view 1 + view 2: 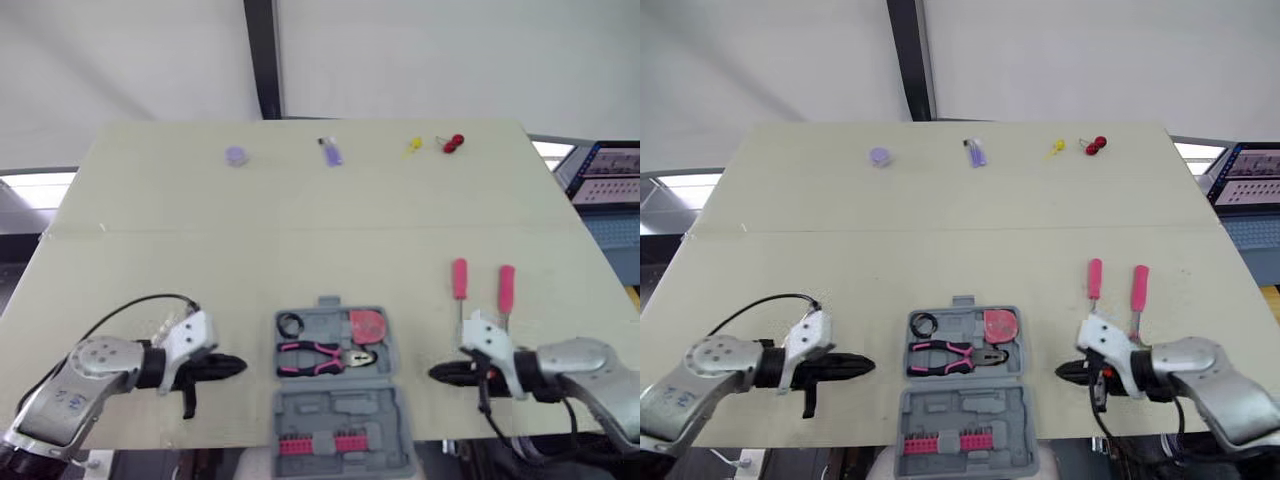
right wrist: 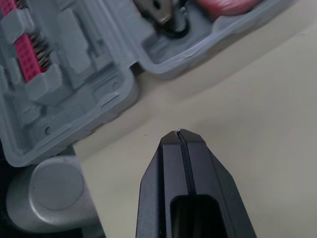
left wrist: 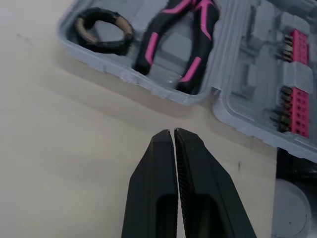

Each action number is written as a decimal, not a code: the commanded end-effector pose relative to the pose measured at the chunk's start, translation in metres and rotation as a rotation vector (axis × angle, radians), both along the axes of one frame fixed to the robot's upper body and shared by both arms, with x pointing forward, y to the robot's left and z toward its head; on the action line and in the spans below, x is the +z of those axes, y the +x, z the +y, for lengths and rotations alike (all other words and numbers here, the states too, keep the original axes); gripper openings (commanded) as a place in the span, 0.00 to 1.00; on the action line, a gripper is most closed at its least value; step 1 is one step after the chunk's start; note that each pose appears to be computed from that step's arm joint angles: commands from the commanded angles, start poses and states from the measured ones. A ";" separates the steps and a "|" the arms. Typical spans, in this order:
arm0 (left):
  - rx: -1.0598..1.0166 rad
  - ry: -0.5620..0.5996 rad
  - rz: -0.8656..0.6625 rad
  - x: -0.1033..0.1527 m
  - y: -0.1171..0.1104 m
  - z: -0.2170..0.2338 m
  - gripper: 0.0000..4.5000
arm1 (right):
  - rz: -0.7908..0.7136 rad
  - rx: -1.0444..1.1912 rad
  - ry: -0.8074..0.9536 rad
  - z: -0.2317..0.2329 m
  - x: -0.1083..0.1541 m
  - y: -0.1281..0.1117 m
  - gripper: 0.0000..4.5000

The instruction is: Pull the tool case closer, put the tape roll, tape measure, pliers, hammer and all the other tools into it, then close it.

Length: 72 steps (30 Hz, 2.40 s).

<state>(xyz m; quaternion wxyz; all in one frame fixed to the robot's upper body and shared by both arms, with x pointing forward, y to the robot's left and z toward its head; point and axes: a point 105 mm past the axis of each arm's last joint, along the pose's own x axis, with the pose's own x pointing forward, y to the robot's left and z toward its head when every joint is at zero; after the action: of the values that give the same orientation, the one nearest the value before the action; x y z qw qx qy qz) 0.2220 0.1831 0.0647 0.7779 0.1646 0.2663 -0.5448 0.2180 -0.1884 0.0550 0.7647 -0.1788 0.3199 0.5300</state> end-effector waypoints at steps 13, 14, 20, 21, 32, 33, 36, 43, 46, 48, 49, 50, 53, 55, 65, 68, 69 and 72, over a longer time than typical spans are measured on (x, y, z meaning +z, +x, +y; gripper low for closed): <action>-0.038 -0.055 0.131 -0.034 -0.007 -0.036 0.00 | -0.014 0.088 -0.022 0.038 -0.012 0.003 0.00; -0.035 -0.059 0.136 -0.036 -0.007 -0.038 0.00 | -0.012 0.088 -0.015 0.041 -0.012 0.003 0.00; -0.028 -0.077 0.138 -0.041 -0.003 -0.047 0.00 | -0.014 0.091 0.007 0.050 -0.013 0.004 0.00; -0.031 -0.077 0.129 -0.041 -0.001 -0.049 0.00 | -0.019 0.084 0.010 0.050 -0.013 0.005 0.00; -0.030 -0.091 0.001 -0.016 0.030 -0.056 0.00 | -0.086 0.026 0.025 0.050 -0.004 0.026 0.00; -0.027 -0.088 -0.007 -0.015 0.033 -0.055 0.00 | -0.091 0.022 0.026 0.050 -0.003 0.028 0.00; -0.022 -0.090 -0.032 -0.012 0.041 -0.055 0.00 | -0.111 0.004 0.028 0.050 -0.001 0.034 0.00; -0.021 -0.093 -0.052 -0.011 0.048 -0.055 0.00 | -0.153 -0.027 0.028 0.051 0.002 0.049 0.00; -0.023 -0.095 -0.067 -0.010 0.050 -0.055 0.00 | -0.165 -0.031 0.019 0.050 0.002 0.053 0.00; -0.023 -0.104 -0.077 -0.009 0.051 -0.057 0.00 | -0.166 -0.029 0.015 0.050 0.002 0.054 0.00; -0.024 -0.106 -0.078 -0.009 0.051 -0.058 0.00 | -0.167 -0.027 0.014 0.050 0.002 0.055 0.00; -0.025 -0.106 -0.078 -0.010 0.050 -0.058 0.00 | -0.180 -0.031 0.014 0.051 0.003 0.057 0.00; -0.023 -0.104 -0.083 -0.011 0.051 -0.059 0.00 | -0.189 -0.033 0.016 0.051 0.004 0.061 0.00; -0.018 -0.105 -0.088 -0.011 0.052 -0.058 0.00 | -0.187 -0.029 0.016 0.052 0.004 0.060 0.00; -0.007 -0.111 -0.130 -0.009 0.061 -0.058 0.00 | -0.205 -0.040 0.017 0.052 0.005 0.063 0.00; -0.007 -0.116 -0.139 -0.008 0.062 -0.059 0.00 | -0.206 -0.046 0.025 0.052 0.006 0.064 0.00; -0.007 -0.116 -0.140 -0.008 0.062 -0.059 0.00 | -0.208 -0.047 0.027 0.053 0.006 0.064 0.00; -0.014 -0.111 -0.141 -0.009 0.062 -0.060 0.00 | -0.205 -0.045 0.026 0.053 0.005 0.064 0.00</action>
<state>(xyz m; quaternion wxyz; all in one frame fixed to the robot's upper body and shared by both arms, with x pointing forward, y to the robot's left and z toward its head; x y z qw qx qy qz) 0.2818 0.1343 0.0421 0.8018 0.1553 0.2146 -0.5356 0.2791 -0.1452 0.0485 0.8037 -0.2154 0.2702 0.4844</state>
